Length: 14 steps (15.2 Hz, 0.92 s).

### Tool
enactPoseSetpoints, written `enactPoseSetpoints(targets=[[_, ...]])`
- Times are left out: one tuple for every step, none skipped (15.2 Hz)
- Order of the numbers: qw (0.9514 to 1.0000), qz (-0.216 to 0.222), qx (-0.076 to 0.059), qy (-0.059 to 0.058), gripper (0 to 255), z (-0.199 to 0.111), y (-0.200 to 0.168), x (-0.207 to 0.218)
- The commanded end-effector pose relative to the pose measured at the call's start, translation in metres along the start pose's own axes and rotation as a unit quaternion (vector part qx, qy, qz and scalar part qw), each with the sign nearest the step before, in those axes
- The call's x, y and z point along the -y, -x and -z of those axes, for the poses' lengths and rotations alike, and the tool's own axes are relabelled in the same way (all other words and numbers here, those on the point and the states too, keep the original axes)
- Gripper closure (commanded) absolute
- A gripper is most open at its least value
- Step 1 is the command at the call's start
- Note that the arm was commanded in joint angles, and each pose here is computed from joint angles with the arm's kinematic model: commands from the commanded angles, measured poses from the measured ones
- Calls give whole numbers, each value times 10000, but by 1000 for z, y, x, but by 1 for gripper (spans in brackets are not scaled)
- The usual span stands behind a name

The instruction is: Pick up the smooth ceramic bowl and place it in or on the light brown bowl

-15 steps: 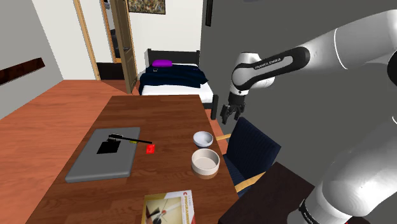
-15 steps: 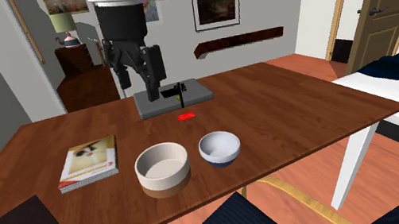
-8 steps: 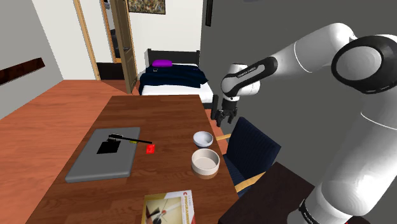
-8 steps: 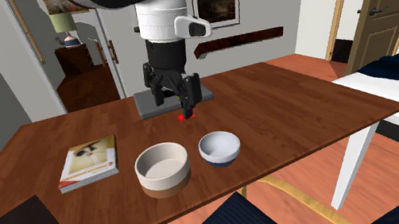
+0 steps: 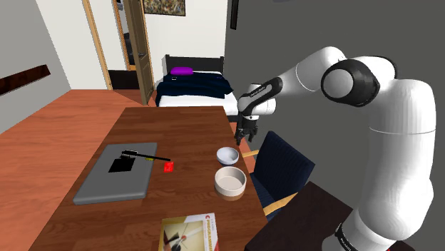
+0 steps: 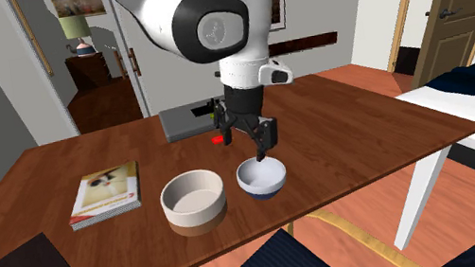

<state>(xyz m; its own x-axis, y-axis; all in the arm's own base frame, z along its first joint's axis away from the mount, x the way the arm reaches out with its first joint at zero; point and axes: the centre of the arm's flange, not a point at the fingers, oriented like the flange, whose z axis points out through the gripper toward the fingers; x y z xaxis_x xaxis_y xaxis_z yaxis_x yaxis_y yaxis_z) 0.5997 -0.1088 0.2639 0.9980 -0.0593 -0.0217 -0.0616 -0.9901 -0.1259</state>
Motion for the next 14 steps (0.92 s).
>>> enactPoseSetpoints(targets=[[10000, -4, 12, -14, 0, -18, -17, -10], [10000, -6, 18, -21, 0, -27, -26, -15], [10000, -8, 25, -28, 0, -35, -35, -20], [10000, -10, 31, -35, 0, -44, -43, -25], [10000, -12, 37, -41, 0, -53, -52, -30], [10000, -15, 43, -48, 0, -62, -61, -35], [10000, -17, 50, -55, 0, -71, -69, -40], [10000, -19, 56, -61, 0, -80, -78, -45], [10000, -21, 62, -68, 0, -89, -87, -49], [9999, -23, 69, -75, 0, -98, -95, -54], [9999, -25, 75, -81, 0, -107, -103, -59], [9999, -25, 75, -81, 0, -112, -103, -59], [9999, -25, 75, -81, 0, -117, -103, -59], [9999, -25, 75, -81, 0, -122, -103, -59]])
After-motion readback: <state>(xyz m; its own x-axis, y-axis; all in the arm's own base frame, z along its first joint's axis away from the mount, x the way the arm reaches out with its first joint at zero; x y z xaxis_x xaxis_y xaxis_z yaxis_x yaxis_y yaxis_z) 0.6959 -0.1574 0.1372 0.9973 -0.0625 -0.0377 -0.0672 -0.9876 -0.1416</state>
